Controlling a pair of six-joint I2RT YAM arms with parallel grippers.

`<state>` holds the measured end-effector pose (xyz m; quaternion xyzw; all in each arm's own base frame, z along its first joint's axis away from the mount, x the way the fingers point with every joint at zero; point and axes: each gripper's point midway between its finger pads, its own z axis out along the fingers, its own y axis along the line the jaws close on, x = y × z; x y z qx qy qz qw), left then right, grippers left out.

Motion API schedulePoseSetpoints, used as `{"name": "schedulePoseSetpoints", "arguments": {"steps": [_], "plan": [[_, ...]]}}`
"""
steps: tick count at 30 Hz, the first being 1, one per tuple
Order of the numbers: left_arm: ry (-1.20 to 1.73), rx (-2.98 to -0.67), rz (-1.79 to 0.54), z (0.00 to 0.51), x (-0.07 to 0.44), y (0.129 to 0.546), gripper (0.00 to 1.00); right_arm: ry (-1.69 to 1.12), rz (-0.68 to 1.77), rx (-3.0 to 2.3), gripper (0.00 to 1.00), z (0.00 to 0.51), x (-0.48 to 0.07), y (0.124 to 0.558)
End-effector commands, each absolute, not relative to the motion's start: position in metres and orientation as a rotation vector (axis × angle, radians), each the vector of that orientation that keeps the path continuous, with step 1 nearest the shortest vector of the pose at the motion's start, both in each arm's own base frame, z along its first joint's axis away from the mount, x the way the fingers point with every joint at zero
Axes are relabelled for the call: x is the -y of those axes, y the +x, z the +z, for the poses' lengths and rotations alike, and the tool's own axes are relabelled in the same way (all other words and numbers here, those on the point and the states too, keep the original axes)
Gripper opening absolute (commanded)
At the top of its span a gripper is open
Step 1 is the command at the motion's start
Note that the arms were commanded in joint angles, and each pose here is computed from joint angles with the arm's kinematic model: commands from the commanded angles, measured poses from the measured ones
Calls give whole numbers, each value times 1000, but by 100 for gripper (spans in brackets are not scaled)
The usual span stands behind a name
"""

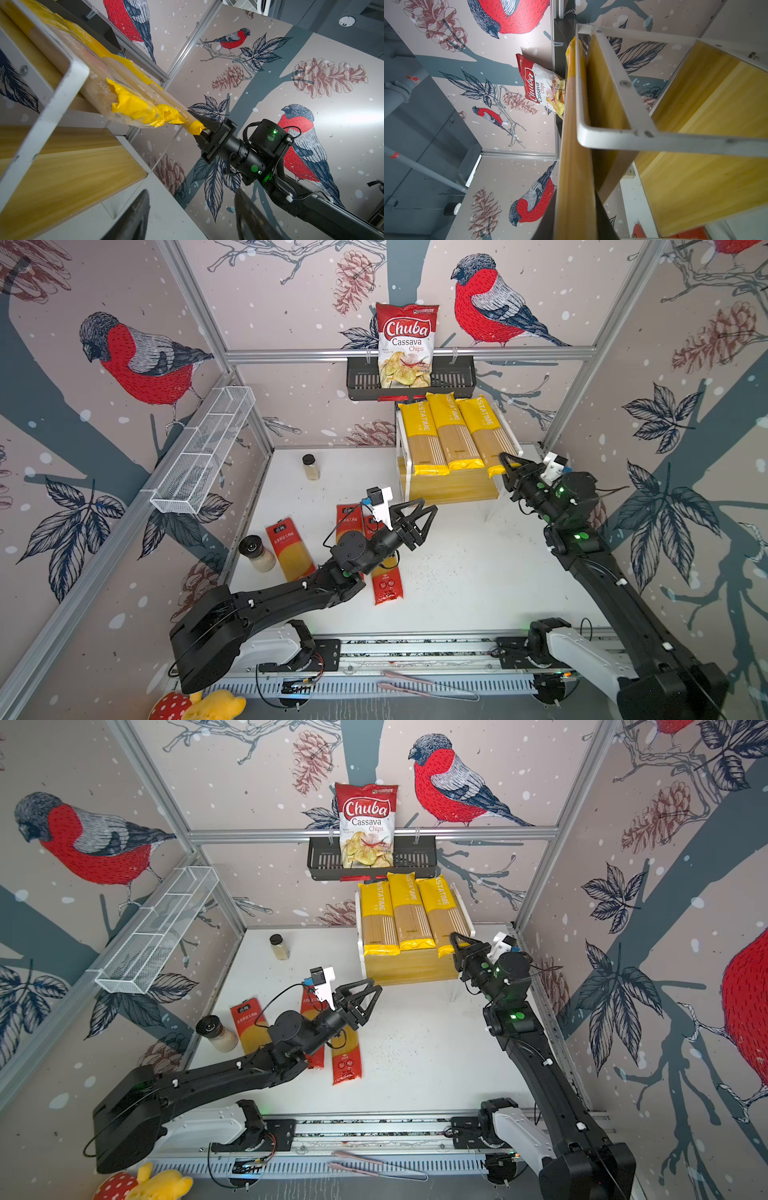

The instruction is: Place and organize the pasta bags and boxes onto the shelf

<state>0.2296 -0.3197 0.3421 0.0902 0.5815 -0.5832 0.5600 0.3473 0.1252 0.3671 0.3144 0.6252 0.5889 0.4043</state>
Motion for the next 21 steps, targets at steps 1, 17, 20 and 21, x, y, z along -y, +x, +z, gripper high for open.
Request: {"name": "schedulePoseSetpoints", "arguments": {"steps": [1, 17, 20, 21], "plan": [[193, -1327, -1390, 351, 315, 229, 64, 696, 1526, -1451, 27, 402, -125, 346], [194, -1381, -1363, 328, 314, 229, 64, 717, 1376, -1536, 61, 346, -89, 310], [196, -1419, -1348, 313, 317, 230, 64, 698, 1397, -1531, 57, 348, -90, 311], [196, -1428, -1346, 309, 317, 230, 64, 692, 1399, -1527, 57, 350, -90, 312]]}}
